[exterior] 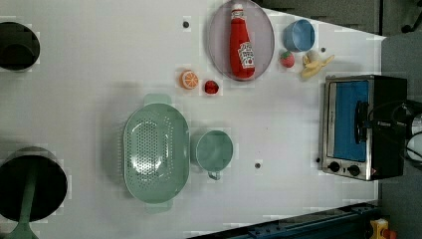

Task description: Flap open oven.

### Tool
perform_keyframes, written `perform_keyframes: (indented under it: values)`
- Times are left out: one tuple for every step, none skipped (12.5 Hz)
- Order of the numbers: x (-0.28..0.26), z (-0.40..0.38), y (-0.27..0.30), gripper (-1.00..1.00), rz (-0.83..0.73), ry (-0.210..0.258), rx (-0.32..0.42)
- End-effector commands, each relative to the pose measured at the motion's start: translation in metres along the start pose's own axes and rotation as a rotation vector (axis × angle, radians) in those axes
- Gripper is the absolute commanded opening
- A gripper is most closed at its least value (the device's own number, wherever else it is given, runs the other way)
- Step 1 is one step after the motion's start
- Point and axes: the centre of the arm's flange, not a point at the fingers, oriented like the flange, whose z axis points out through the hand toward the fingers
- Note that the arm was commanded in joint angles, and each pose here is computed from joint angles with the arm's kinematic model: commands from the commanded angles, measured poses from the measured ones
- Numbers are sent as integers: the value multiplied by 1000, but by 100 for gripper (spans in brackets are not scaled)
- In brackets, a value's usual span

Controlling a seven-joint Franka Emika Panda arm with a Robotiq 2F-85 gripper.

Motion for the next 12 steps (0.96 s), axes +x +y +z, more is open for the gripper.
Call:
perform_keyframes:
  values:
    - [10,-1,-33,-65,-53,-10,-85]
    - [10,0,-43,-65,-69,-16,-130]
    - [11,1,-56,-65,-81,-24,-174]
    - [12,2,-69,-65,-79,-27,-210]
    - [11,3,-80,-65,-69,-35,-236]
    - [11,5,-91,-65,-59,-39,-255]
    - [11,8,-102,-65,-60,-42,-266]
    - [11,12,-114,-65,-69,-52,-276]
    - [11,16,-126,-65,-64,-57,-286]
    - [11,21,-139,-65,-51,-65,-295]
    - [10,28,-152,-65,-58,-68,-313]
    - [10,36,-165,-65,-67,-66,-339]
